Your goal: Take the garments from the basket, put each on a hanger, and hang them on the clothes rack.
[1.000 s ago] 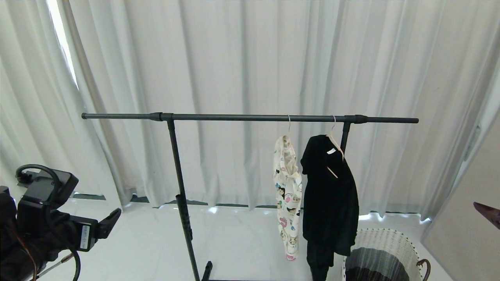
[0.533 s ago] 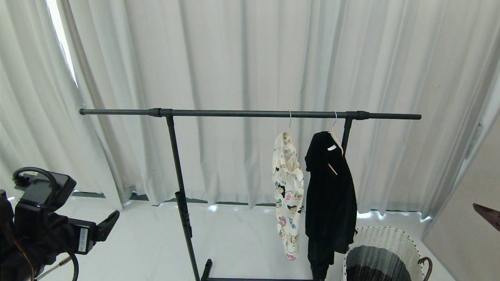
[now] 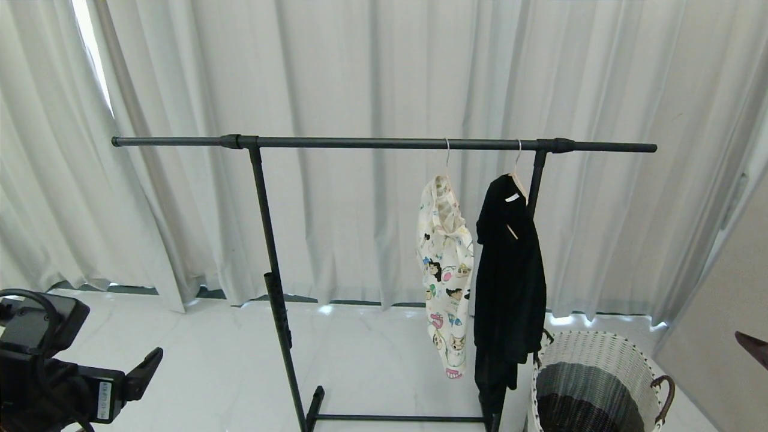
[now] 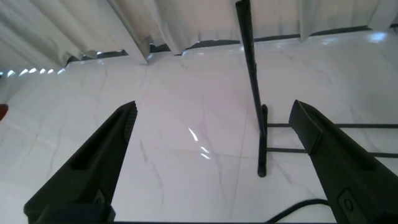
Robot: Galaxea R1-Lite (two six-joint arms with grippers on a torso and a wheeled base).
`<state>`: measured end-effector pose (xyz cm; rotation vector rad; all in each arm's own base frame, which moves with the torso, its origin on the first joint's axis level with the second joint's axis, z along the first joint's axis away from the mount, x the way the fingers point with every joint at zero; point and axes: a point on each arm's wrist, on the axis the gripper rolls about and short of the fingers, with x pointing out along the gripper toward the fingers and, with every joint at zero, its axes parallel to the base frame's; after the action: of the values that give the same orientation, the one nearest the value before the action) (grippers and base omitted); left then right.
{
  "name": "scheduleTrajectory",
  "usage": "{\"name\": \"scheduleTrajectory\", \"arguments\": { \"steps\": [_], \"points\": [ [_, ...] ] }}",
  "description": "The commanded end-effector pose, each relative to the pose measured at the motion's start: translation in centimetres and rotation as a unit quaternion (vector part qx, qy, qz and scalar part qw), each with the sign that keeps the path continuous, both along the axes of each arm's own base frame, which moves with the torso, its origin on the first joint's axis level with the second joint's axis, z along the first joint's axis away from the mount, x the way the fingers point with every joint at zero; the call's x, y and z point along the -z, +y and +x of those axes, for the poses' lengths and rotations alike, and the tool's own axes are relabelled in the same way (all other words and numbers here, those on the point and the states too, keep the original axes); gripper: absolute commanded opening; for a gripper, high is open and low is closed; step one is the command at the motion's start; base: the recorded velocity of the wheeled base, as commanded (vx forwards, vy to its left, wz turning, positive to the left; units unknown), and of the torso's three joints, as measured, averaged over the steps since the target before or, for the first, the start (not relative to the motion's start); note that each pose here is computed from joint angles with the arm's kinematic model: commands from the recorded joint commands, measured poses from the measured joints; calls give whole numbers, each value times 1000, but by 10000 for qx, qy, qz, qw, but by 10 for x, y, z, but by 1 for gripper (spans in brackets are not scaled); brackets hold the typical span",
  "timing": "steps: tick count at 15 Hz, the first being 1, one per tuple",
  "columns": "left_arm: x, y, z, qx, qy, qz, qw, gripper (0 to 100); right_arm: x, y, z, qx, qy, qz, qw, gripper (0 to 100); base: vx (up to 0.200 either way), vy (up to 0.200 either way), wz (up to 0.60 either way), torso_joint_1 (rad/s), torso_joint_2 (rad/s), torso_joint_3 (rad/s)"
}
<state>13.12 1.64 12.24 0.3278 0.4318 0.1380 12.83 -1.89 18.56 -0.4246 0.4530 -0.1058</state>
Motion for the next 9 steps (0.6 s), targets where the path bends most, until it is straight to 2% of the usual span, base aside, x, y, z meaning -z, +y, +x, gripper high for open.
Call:
{"name": "scheduleTrajectory", "arguments": {
  "steps": [1, 4, 7, 9],
  "points": [
    [2, 0, -17, -101, -166, 23, 9998, 100, 2, -2, -10, 182, -103, 134, 9997, 100, 0, 0, 0, -222, 515, 276],
    [6, -4, -49, -88, -552, 79, 9984, 100, 9, 1, -28, 256, -265, 298, 9989, 100, 0, 0, 0, -220, 512, 287],
    [4, -5, -63, -116, -782, 97, 9968, 100, 30, 5, -53, 266, -274, 301, 9988, 100, 0, 0, 0, -209, 491, 281],
    [4, -7, -78, -187, -1044, -131, 9943, 100, 41, 8, -70, 299, -478, 373, 9977, 100, 0, 0, 0, -200, 483, 283]
  ]
}}
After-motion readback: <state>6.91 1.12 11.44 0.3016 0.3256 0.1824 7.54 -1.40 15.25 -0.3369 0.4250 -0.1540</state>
